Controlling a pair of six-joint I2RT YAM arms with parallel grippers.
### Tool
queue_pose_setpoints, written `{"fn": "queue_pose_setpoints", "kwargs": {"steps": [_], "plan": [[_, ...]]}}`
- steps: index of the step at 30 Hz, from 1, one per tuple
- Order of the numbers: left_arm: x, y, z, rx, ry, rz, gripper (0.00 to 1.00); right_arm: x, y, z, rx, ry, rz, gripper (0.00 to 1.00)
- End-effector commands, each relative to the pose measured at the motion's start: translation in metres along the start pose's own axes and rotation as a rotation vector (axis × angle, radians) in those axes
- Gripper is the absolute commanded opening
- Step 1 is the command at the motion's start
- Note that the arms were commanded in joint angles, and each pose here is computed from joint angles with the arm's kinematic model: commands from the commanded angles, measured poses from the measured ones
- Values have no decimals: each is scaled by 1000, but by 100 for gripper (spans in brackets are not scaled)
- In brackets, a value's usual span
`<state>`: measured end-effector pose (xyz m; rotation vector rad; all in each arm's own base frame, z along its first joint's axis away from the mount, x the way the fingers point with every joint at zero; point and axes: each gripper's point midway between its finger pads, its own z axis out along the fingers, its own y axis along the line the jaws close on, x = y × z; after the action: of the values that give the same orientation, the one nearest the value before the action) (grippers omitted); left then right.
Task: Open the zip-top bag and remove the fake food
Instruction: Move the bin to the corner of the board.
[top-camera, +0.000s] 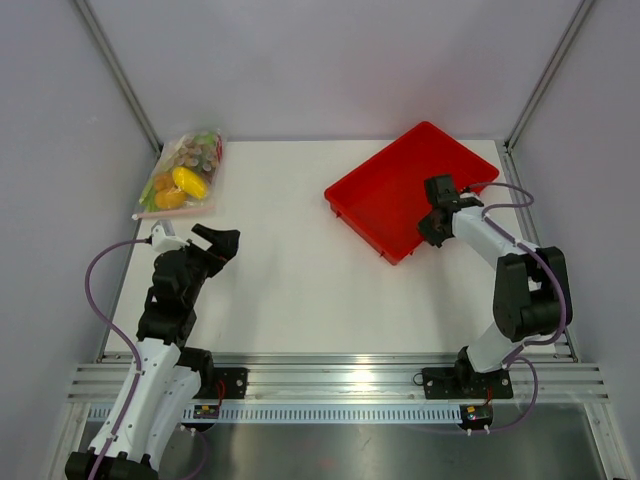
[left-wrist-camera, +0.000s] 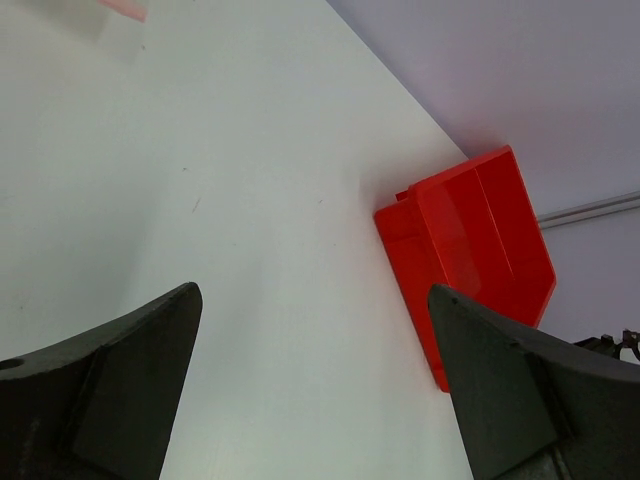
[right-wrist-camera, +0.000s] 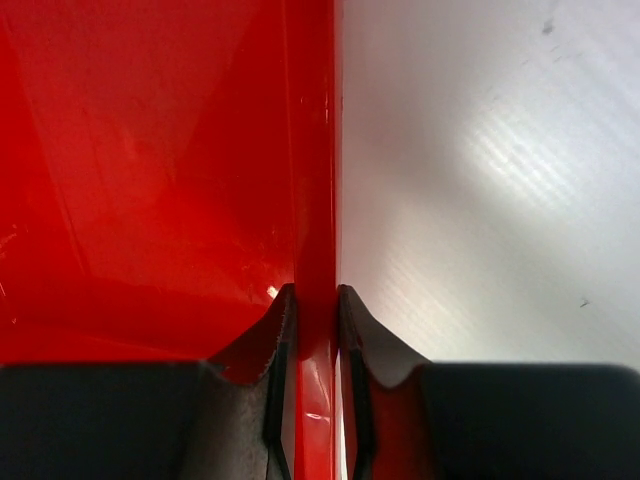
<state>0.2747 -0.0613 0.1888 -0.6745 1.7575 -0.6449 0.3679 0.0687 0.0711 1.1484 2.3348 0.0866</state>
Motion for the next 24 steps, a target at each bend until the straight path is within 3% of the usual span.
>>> {"fn": "queue_pose_setpoints", "kwargs": {"steps": [1, 3, 5, 6, 7, 8, 11, 19, 24], "plan": [[-20, -19, -3, 43, -53, 6, 99, -42, 0, -8, -37, -98, 148, 0], [-19, -17, -3, 36, -52, 3, 99, -49, -2, -7, -39, -120, 154, 1], [-19, -17, -2, 34, -55, 6, 99, -55, -1, -8, -39, -131, 138, 12], [-19, -16, -1, 30, -54, 6, 99, -57, -2, -8, -29, -141, 122, 23], [-19, -15, -1, 27, -53, 6, 99, -60, -3, -10, -19, -147, 120, 51], [-19, -14, 0, 22, -53, 6, 99, -61, -3, -11, -15, -150, 117, 65], [-18, -10, 2, 3, -56, -1, 99, -63, -2, -18, -43, -164, 111, 84], [-19, 9, 11, -68, -101, -53, 99, -67, -2, -43, -113, -192, 100, 97], [-17, 26, 19, -114, -148, -102, 99, -68, 5, -61, -196, -200, 81, 99]]}}
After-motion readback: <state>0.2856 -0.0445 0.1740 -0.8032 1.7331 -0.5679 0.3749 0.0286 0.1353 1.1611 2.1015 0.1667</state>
